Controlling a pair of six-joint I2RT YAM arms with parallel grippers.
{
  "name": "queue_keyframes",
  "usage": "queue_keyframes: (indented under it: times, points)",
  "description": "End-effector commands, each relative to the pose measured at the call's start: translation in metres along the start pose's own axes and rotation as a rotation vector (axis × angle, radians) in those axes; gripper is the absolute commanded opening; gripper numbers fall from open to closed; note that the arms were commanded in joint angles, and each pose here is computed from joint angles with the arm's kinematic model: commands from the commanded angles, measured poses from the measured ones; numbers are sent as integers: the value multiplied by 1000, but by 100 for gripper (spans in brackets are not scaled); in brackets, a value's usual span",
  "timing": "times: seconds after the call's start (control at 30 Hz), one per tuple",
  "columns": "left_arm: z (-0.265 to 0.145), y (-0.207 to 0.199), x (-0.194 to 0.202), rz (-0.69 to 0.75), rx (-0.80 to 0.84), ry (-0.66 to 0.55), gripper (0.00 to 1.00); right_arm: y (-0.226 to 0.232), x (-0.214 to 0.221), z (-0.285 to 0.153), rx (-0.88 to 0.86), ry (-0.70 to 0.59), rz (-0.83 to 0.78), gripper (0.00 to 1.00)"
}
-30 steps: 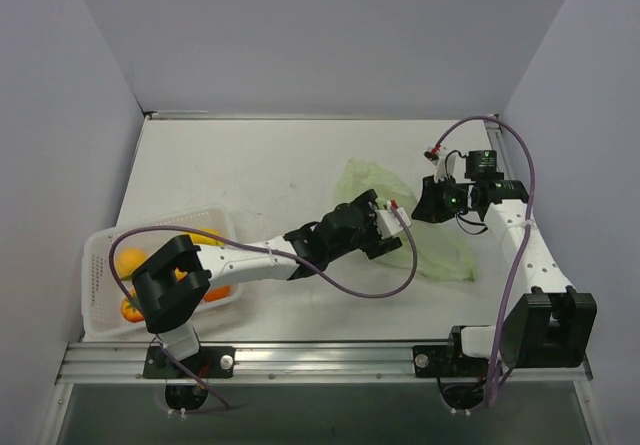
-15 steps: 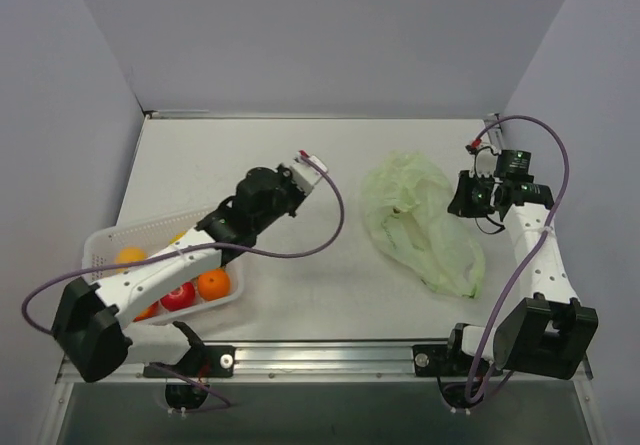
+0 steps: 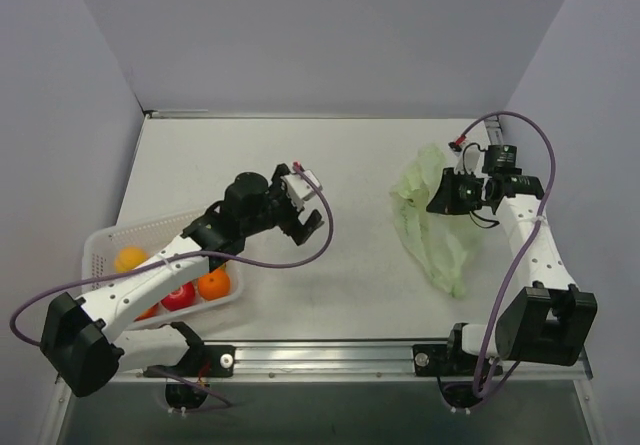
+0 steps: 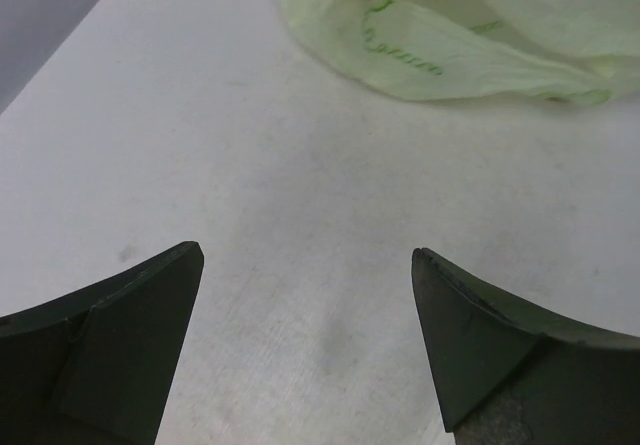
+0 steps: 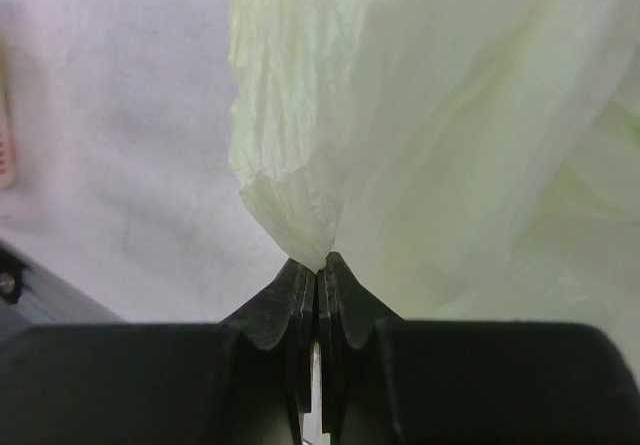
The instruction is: Place the fake fruits into the plastic bag and tie a complex knot
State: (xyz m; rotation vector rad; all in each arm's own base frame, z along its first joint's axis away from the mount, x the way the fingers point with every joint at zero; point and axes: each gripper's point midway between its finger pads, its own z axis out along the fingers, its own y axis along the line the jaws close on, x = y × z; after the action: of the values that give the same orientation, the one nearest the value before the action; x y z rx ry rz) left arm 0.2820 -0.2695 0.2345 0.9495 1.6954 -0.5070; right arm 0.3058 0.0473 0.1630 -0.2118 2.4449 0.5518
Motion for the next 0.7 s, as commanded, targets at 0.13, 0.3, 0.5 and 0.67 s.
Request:
queue_keyframes:
  times: [0.13, 0.3, 0.5, 0.67]
  points:
    - [57, -45, -54, 104, 151, -173, 97, 82, 1, -13, -338, 14, -28, 0]
    - [90, -48, -49, 162, 173, -193, 97, 100, 16, -14, -394, 45, -64, 0]
    - [127, -55, -41, 162, 201, -221, 98, 113, 29, -9, -476, 94, -52, 0]
    - [141, -71, -44, 139, 269, -248, 93, 118, 33, -11, -487, 98, -78, 0]
